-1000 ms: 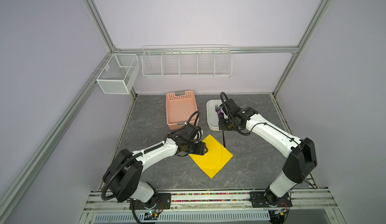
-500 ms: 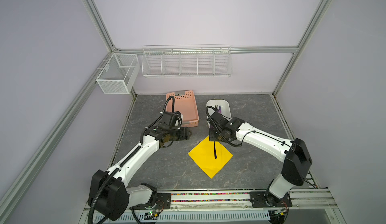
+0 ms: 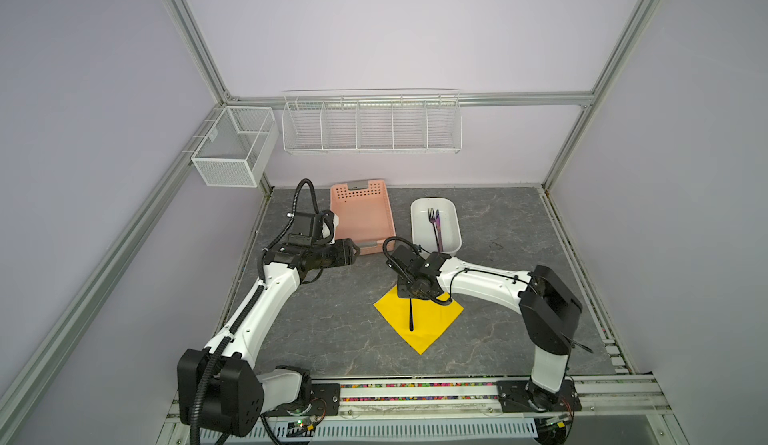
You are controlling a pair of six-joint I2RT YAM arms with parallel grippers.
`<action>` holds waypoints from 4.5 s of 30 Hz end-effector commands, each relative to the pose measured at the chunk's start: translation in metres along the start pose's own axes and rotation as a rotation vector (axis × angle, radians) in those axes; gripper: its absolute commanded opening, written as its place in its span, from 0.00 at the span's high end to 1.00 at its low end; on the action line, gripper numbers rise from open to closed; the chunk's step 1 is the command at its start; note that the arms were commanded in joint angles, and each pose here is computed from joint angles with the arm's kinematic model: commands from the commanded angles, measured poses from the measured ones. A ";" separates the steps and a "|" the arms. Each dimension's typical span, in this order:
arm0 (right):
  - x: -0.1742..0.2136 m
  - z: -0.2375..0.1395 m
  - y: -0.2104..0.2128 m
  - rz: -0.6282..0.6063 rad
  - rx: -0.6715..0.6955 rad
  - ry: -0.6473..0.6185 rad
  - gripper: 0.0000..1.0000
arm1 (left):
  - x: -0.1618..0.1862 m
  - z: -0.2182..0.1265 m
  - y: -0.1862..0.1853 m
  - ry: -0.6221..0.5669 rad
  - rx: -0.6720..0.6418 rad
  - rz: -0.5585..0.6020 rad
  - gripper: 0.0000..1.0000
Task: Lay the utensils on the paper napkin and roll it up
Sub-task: 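Carry the spoon over the napkin with the right gripper while the left draws back, then lower the purple spoon onto the napkin and open the right gripper, then move the right gripper back over the white tray above the purple fork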
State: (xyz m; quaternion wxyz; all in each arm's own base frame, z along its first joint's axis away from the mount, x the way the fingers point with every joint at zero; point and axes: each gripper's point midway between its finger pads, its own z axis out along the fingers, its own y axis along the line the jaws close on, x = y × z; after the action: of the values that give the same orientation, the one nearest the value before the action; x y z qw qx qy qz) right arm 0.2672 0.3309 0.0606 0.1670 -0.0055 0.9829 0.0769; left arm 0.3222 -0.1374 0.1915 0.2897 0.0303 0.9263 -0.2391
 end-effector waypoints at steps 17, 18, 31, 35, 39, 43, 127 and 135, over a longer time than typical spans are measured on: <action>-0.001 0.029 0.003 0.004 0.017 0.025 0.93 | 0.002 -0.006 -0.002 -0.026 0.042 0.012 0.35; -0.001 0.029 0.002 0.005 0.017 0.023 0.93 | 0.003 -0.006 -0.002 -0.024 0.043 0.012 0.35; -0.001 0.035 0.001 0.008 0.022 0.031 0.93 | 0.004 -0.007 -0.002 -0.024 0.045 0.013 0.35; 0.000 0.037 0.001 0.007 0.023 0.036 0.93 | 0.005 -0.007 -0.002 -0.024 0.046 0.012 0.35; 0.002 0.040 0.000 0.008 0.027 0.042 0.93 | 0.005 -0.007 -0.002 -0.024 0.046 0.012 0.35; 0.003 0.043 0.000 0.009 0.026 0.051 0.93 | 0.005 -0.007 -0.002 -0.024 0.046 0.011 0.35; -0.212 0.054 -0.114 -0.005 -0.010 0.047 0.78 | -0.011 -0.022 0.011 -0.150 -0.051 0.100 0.35; -0.228 0.074 -0.109 -0.015 -0.015 0.060 0.79 | -0.014 -0.027 0.010 -0.185 -0.047 0.110 0.35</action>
State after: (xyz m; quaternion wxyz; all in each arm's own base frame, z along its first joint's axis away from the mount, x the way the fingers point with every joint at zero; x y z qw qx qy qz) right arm 0.5162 0.2346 0.0594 0.1634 -0.0067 0.9823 0.0909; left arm 0.3218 -0.1189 0.2100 0.3735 0.0477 0.9024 -0.2096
